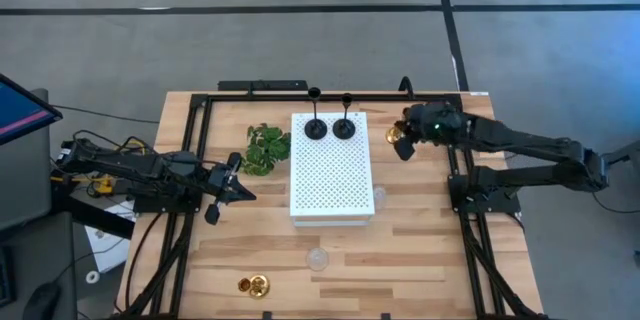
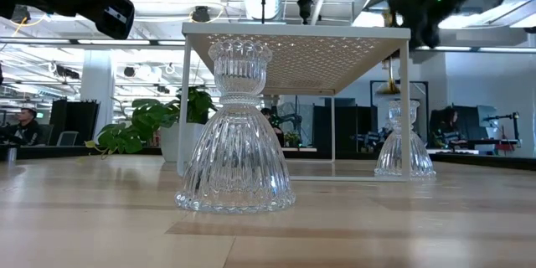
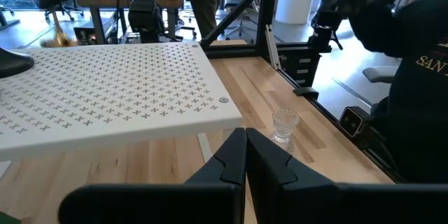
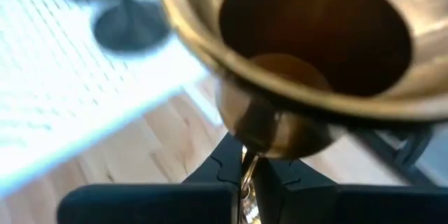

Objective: Pick & Place candle stick holders
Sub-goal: Put the top gold candle holder on the shelf

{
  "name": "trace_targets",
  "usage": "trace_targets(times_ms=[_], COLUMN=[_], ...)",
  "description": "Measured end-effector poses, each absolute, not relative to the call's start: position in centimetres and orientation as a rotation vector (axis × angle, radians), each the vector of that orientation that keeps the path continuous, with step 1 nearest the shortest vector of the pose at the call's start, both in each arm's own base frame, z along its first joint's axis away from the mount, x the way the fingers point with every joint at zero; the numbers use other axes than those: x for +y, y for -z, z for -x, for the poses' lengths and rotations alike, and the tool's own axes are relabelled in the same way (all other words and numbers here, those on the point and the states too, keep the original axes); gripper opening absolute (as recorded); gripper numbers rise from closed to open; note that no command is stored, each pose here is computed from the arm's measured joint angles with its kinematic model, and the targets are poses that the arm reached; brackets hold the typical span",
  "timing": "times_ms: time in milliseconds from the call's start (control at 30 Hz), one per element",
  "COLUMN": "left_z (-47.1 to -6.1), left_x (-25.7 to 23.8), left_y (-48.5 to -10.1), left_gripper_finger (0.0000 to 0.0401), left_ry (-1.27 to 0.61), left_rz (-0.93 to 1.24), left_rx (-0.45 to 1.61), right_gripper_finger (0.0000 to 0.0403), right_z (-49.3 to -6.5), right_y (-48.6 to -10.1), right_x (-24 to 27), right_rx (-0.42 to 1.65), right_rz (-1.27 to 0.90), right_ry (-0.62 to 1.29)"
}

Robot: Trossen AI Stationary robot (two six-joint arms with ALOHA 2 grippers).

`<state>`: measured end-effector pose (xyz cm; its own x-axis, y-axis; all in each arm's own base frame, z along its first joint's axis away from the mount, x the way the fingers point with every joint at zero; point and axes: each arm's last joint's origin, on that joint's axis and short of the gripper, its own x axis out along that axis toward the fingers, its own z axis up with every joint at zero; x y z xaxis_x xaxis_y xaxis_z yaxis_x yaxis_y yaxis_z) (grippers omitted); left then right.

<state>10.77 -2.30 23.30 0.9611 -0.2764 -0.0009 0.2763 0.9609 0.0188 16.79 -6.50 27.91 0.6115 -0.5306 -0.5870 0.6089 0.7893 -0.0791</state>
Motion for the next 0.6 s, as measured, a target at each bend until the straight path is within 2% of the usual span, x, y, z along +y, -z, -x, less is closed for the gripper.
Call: trace_targets(times_ms=[133, 267, 600], left_z=[-10.8, -10.8, -10.8], left_x=[-2.3, -2.3, -2.3], left_y=[-23.3, -23.3, -23.3], left_gripper_finger=[0.0007, 0.0007, 0.0007], left_ry=[0.28, 0.279, 0.28], left_rz=[-0.019, -0.019, -0.019], left_rx=[-0.002, -0.002, -0.002], right_gripper_finger=[0.0004, 0.0003, 0.0002], right_z=[-17.1, -18.2, -22.9], right_y=[-31.1, -32.7, -32.1], right_x=[-6.1, -5.3, -2.8], right_rx=[0.602, 0.572, 0.523], right_rz=[-0.091, -0.071, -0.052], right_ry=[0.618, 0.517, 0.257])
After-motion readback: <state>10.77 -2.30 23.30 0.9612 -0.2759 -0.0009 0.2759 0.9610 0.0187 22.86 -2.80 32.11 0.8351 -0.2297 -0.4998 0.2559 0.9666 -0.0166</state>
